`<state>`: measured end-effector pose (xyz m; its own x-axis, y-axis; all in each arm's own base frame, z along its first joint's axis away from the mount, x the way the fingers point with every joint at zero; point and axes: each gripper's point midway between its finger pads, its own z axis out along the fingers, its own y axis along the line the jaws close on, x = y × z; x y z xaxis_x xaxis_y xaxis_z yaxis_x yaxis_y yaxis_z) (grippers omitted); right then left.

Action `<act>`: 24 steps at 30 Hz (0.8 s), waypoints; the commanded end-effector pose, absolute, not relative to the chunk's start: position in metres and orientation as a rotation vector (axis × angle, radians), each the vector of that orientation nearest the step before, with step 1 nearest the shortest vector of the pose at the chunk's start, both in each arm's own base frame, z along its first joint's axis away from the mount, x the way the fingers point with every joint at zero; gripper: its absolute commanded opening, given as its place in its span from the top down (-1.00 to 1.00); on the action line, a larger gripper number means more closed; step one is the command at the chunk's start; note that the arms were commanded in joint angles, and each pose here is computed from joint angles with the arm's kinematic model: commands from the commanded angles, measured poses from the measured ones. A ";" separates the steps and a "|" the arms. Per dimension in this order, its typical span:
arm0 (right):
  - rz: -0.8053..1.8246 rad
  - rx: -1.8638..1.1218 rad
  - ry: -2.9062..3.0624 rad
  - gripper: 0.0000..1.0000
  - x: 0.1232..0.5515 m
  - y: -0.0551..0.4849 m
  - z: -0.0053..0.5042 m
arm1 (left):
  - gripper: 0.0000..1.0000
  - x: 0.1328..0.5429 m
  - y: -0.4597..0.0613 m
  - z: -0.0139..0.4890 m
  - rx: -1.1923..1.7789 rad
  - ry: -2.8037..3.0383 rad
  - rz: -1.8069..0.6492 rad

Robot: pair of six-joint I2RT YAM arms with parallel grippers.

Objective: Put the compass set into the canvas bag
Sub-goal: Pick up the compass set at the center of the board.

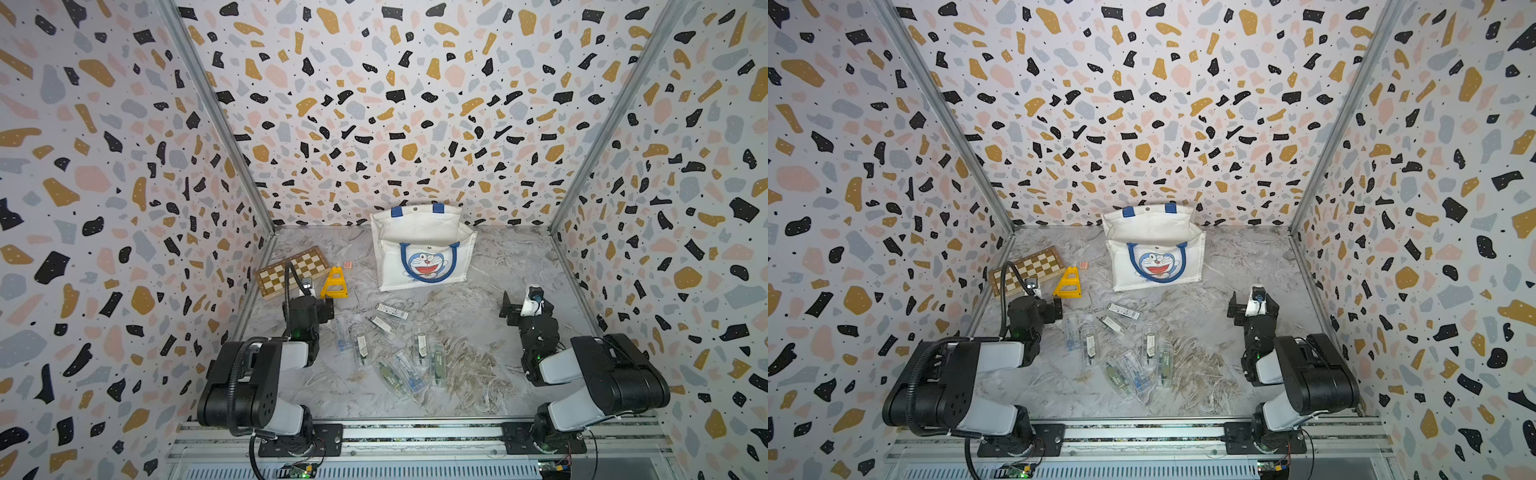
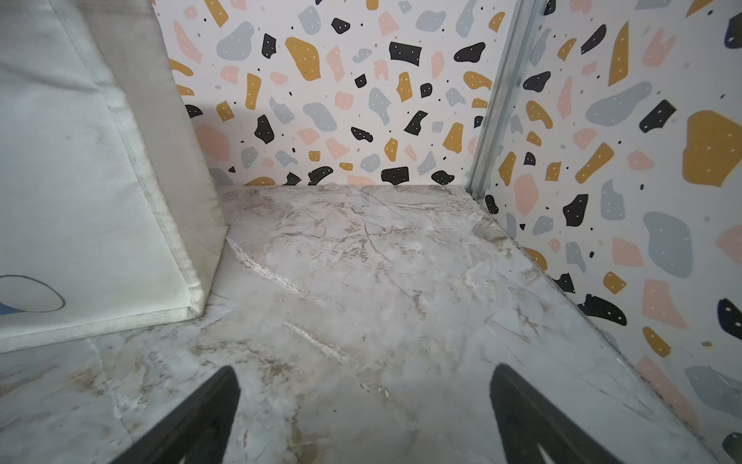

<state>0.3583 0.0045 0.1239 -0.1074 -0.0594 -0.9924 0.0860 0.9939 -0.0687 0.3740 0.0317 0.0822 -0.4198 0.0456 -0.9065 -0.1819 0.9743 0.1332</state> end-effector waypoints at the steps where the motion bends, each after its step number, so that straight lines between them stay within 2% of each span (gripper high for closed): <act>1: -0.128 0.019 1.643 -0.98 0.362 0.005 0.134 | -0.99 0.382 0.034 0.100 -0.121 1.926 0.245; 24: -0.126 0.019 1.644 -0.98 0.362 0.005 0.134 | -0.99 0.381 0.035 0.100 -0.124 1.925 0.247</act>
